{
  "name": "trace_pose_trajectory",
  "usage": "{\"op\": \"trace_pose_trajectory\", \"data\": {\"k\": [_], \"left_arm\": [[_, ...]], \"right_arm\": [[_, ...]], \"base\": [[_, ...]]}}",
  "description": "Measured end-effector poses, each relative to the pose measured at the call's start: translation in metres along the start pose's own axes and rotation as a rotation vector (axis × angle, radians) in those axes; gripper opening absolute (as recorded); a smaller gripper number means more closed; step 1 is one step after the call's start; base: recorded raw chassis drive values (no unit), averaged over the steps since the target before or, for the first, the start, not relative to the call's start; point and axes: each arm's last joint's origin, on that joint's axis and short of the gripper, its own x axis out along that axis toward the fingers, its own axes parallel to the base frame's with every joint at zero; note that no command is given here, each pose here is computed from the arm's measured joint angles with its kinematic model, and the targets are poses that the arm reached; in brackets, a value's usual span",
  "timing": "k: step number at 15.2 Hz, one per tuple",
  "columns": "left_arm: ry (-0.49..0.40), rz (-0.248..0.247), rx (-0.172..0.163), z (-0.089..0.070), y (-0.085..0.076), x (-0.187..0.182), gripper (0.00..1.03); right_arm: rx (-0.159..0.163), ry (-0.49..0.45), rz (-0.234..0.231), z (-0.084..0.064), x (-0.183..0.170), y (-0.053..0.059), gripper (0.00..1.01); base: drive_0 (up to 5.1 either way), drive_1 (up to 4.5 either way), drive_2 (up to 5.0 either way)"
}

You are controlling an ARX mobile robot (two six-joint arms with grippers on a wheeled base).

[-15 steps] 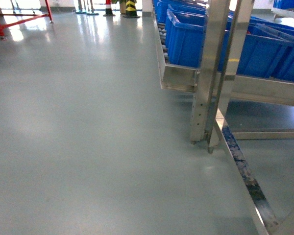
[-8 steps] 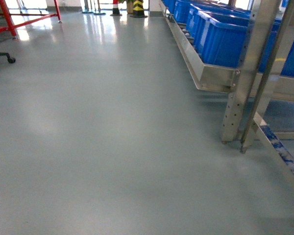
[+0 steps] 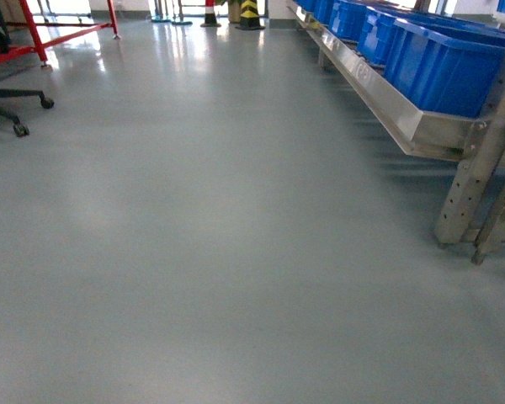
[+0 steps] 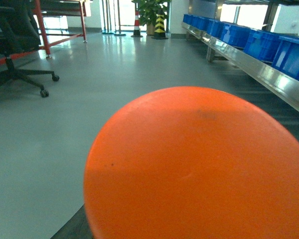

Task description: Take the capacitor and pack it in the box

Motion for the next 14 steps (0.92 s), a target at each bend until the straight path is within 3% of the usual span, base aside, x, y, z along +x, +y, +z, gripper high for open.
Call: {"op": "trace_pose_trajectory", "data": {"k": [14], "left_arm": [[-0.001,-0.001,0.000,0.0001,0.0000,0.0000,0.44]], "right_arm": [[0.000,0.006,0.000,-0.0006,0.0000,0.0000,0.98]], "base": [[-5.0,2.44,2.4]]}}
